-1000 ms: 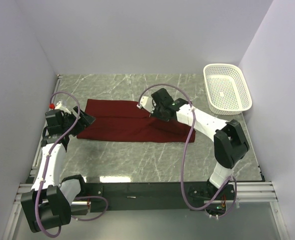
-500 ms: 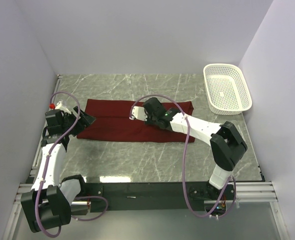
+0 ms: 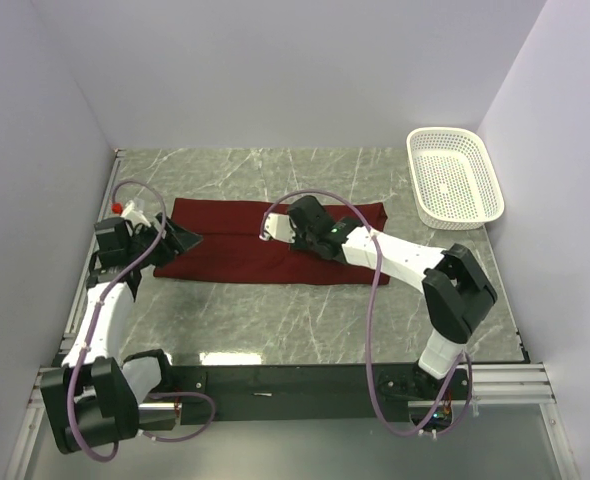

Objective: Fold and stack the t-shirts
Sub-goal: Fold the tshirt

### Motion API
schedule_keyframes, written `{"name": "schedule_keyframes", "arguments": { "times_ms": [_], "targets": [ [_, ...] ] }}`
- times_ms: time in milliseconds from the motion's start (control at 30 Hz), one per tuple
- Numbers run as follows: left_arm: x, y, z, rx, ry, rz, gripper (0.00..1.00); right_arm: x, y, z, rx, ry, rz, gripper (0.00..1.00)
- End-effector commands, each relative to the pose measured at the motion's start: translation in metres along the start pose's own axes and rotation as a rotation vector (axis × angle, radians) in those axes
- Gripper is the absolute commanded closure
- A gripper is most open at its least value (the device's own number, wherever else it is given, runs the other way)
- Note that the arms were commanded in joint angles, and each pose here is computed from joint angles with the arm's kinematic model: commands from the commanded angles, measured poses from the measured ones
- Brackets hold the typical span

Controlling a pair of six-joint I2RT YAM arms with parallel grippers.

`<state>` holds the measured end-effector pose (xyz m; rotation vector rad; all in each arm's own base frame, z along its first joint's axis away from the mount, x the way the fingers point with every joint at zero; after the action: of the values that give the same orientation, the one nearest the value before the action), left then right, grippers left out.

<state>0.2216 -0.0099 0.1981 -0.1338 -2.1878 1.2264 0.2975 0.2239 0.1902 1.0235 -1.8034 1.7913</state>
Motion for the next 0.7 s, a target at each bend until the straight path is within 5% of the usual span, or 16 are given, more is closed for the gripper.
{"name": "schedule_keyframes", "arguments": {
  "times_ms": [0,667],
  "targets": [
    [-0.01,-0.018,0.005,-0.066,0.147,0.22,0.21,0.029,-0.014,-0.003,-0.069,-0.12,0.045,1.0],
    [-0.132,-0.099,0.078,-0.379,0.552,0.451,0.26,0.041,0.013,0.001,-0.08,-0.314,-0.105,1.0]
  ]
}}
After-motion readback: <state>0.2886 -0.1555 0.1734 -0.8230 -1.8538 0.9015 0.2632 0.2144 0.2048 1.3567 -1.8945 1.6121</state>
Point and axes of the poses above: each gripper's point midway between its finger pads, its own x axis back along the fingers, its own y axis along the line the jaws close on, z = x × y, the point moved 10 cm from there along x, back along the fingers, and after that the axes turned 14 degrees about x, right-handed, at the moved point
